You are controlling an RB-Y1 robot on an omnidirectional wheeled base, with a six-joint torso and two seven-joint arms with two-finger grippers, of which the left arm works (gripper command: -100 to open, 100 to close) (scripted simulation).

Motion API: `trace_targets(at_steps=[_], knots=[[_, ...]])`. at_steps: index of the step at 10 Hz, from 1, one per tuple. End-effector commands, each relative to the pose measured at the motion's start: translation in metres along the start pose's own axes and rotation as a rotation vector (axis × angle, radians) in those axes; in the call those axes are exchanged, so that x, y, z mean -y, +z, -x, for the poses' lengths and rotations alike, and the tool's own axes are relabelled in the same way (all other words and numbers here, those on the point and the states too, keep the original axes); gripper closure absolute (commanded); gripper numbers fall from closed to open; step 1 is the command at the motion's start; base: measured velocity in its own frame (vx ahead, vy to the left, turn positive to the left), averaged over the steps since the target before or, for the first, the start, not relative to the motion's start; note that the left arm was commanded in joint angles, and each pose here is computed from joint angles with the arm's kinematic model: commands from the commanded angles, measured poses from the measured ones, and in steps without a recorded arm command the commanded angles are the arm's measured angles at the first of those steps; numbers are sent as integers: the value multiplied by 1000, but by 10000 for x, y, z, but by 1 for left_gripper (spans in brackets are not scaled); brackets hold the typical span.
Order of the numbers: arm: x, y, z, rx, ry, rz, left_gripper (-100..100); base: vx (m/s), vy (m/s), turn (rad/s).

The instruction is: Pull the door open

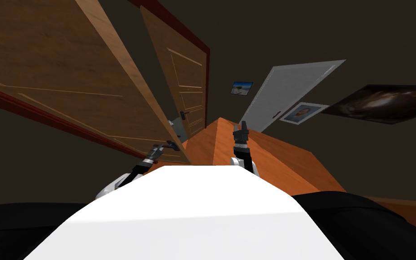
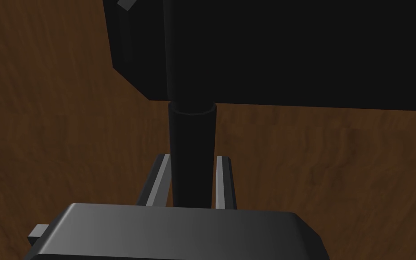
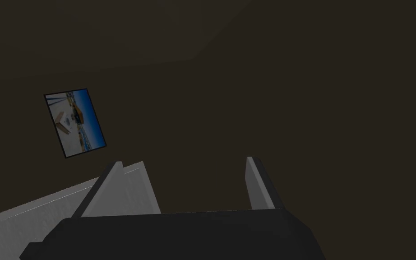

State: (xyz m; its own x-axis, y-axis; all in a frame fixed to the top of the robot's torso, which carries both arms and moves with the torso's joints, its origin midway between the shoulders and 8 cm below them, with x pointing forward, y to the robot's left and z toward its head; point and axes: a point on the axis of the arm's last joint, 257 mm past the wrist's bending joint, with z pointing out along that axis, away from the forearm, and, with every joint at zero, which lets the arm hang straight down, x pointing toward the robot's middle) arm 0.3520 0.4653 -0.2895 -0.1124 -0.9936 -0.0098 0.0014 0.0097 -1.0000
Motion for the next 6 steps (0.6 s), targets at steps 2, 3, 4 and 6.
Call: trace_targets(at_steps=[2, 3, 4, 6], knots=[[-13, -23, -3, -8, -1, 1, 100, -140, 57, -60], [-33, -68, -34, -24, -2, 5, 100, -153, 44, -151], [-33, -77, -45, -29, -3, 4, 100, -196, 65, -166], [-31, -119, -95, -53, -4, 3, 100, -183, 80, -141]])
